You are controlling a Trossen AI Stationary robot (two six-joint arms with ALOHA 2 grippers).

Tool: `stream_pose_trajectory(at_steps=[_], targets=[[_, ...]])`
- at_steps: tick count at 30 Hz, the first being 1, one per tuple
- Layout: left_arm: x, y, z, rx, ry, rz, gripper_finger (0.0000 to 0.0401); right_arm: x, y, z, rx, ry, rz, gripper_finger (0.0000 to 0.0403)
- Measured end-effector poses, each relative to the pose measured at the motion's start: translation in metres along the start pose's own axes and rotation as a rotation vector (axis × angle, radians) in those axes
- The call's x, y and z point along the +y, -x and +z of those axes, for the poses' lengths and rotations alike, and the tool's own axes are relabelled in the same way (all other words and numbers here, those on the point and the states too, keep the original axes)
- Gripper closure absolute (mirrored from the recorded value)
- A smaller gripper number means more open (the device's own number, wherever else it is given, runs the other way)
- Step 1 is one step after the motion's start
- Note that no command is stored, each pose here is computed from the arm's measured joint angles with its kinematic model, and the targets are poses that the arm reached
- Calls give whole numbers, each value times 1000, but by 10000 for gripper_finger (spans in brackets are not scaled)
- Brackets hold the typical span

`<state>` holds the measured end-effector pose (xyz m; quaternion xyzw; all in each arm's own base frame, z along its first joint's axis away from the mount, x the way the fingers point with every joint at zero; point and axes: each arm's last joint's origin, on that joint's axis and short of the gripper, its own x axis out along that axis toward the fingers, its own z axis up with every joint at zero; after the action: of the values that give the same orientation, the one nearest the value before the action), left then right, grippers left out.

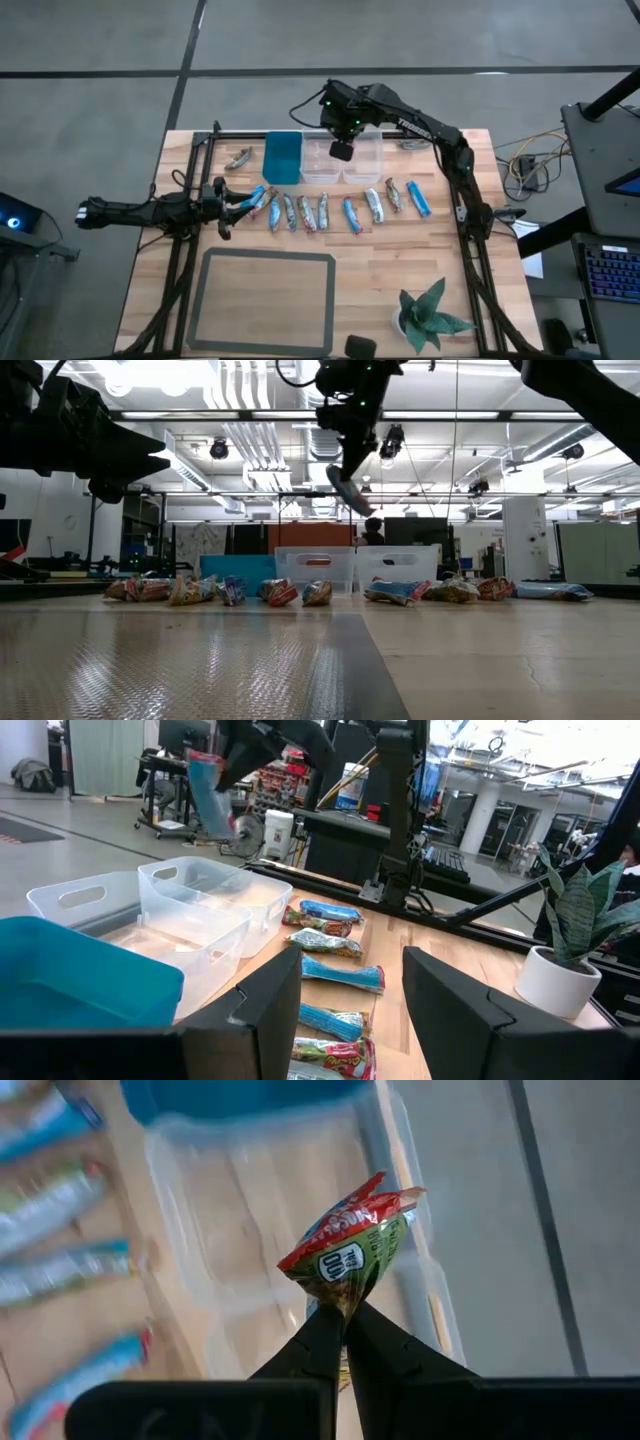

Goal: Pick and place Granola Bars by type
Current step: Put the red granola bar into the left transparent bin

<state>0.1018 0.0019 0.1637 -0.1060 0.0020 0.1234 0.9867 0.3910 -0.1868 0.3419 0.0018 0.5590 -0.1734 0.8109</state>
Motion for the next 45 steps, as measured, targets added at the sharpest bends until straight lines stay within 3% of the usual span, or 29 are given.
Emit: stream_pose_trajectory(at_steps=[5, 27, 37, 45], targets=[[0, 0, 0, 0, 0, 0, 242, 12, -17, 10, -35, 19, 32, 395], [0, 0, 0, 1, 0, 0, 242, 51, -118, 21, 85, 115, 91, 395], [0, 0, 0, 0, 0, 0, 242, 58, -144, 15, 160, 90, 111, 395], [0, 0, 0, 0, 0, 0, 242, 58, -147, 17, 144, 84, 108, 393]])
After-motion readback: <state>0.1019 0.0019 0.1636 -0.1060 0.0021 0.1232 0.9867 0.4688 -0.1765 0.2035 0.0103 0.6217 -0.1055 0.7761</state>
